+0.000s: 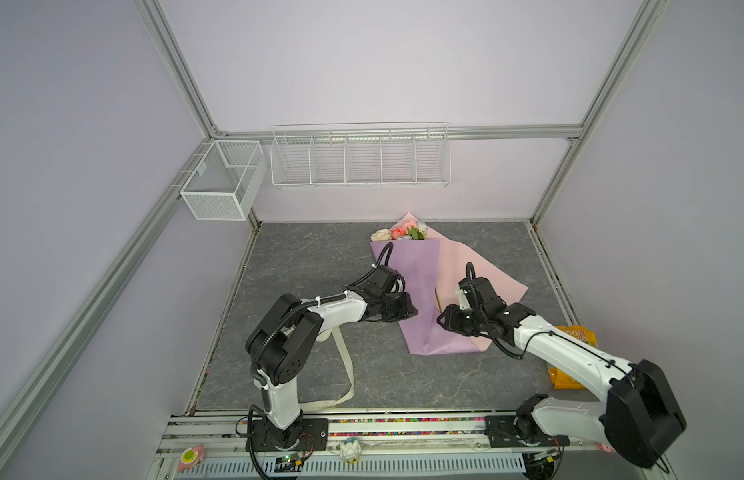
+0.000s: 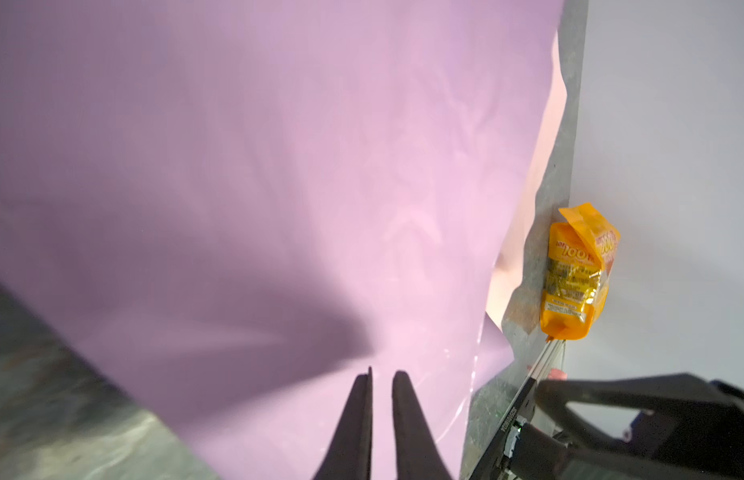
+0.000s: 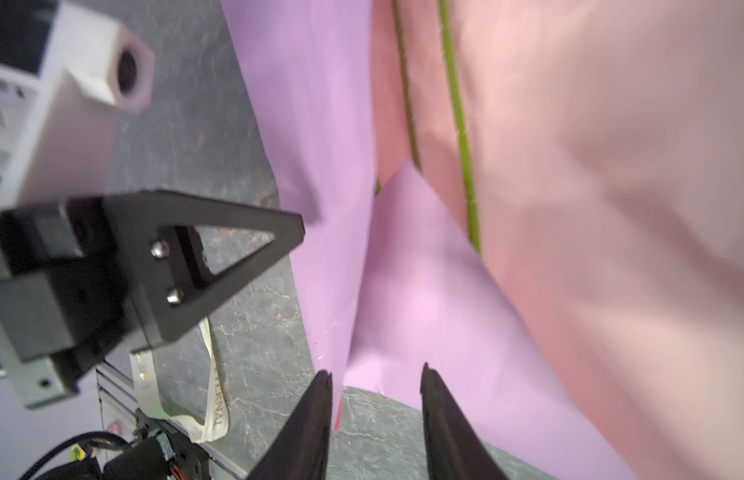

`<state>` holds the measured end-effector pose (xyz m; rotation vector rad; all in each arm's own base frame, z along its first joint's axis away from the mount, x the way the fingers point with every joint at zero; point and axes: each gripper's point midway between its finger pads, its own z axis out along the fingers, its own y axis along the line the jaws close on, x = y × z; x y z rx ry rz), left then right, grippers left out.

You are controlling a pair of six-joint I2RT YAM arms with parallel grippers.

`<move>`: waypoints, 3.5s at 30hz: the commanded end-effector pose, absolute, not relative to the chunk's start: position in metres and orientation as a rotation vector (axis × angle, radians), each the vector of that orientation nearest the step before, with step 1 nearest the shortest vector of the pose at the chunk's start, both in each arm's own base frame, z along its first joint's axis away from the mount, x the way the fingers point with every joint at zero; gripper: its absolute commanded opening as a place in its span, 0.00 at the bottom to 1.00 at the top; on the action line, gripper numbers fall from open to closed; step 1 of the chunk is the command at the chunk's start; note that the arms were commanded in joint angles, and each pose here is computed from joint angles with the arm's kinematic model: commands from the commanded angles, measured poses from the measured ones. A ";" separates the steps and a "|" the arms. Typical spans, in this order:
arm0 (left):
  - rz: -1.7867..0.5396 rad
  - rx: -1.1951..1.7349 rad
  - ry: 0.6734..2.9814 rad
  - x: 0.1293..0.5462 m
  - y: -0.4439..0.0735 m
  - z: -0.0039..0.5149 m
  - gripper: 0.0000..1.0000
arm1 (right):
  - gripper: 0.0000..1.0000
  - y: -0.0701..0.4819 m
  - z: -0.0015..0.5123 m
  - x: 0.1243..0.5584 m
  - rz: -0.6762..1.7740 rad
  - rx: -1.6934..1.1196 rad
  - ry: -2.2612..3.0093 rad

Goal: Tie the bouquet of fake flowers

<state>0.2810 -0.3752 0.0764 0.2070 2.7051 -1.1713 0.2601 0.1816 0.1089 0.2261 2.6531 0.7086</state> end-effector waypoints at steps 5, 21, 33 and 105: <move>-1.176 0.321 2.763 0.245 -0.413 0.061 0.12 | 0.45 0.079 0.087 0.239 0.671 0.689 2.634; -1.264 0.427 2.818 0.212 -0.449 0.042 0.12 | 0.57 0.037 0.062 0.249 0.914 0.886 2.550; -1.221 0.513 2.868 0.204 -0.444 0.025 0.11 | 0.58 0.027 0.042 0.278 0.900 0.891 2.546; -1.501 0.284 2.448 0.230 -0.400 0.113 0.17 | 0.09 0.201 0.149 0.312 0.477 -0.088 2.531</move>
